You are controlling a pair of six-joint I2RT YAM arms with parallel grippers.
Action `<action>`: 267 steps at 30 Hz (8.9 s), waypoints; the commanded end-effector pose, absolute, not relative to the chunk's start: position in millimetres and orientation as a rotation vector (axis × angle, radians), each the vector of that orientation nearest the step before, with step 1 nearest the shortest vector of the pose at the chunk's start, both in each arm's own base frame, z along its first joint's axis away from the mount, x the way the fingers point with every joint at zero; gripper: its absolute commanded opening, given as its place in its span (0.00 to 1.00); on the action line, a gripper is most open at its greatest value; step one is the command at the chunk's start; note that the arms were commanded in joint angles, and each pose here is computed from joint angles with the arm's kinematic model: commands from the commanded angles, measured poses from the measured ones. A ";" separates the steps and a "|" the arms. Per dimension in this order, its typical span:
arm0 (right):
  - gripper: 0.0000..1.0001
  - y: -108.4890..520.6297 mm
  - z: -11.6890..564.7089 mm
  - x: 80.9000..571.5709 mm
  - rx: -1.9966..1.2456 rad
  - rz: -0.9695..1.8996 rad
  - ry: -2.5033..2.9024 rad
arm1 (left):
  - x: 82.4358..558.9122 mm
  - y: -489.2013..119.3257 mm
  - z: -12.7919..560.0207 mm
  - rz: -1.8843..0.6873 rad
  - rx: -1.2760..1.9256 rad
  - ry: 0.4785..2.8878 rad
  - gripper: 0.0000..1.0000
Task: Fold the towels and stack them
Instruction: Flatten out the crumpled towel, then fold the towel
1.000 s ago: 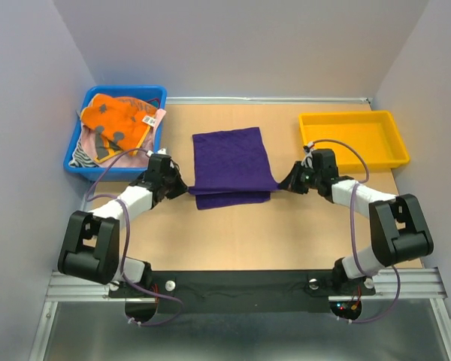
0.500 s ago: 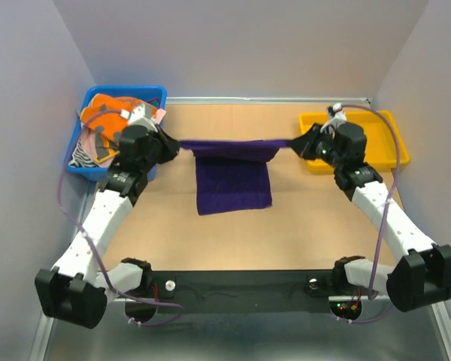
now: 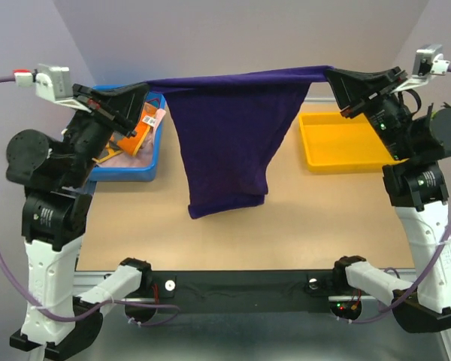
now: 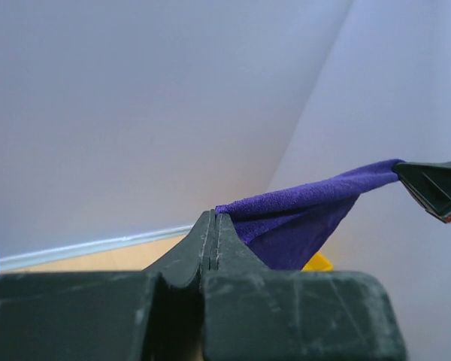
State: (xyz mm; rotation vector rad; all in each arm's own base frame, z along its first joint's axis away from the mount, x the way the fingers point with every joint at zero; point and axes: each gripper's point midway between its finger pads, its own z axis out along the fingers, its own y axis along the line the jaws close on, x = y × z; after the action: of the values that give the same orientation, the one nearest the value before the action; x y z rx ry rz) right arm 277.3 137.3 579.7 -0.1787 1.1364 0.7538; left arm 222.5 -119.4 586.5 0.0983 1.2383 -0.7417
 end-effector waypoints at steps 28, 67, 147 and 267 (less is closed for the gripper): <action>0.01 94.2 681.6 185.5 -0.184 0.588 0.859 | 96.1 -112.5 683.9 -0.825 0.294 0.920 0.00; 0.00 130.1 645.7 417.6 -0.209 0.468 0.973 | 348.5 -134.5 677.5 -0.924 0.168 1.070 0.00; 0.01 105.0 126.7 370.9 0.375 0.479 2.195 | 378.3 -145.9 132.9 -0.696 -0.458 2.246 0.00; 0.02 168.2 38.4 164.2 0.148 0.774 2.748 | 175.6 -176.1 38.0 -0.662 -0.292 2.624 0.07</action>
State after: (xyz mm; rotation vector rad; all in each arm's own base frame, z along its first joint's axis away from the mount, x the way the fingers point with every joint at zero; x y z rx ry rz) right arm 204.6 173.8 54.2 0.1067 2.6015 0.7552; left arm 215.2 -169.5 54.8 -0.3204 2.4766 -0.5788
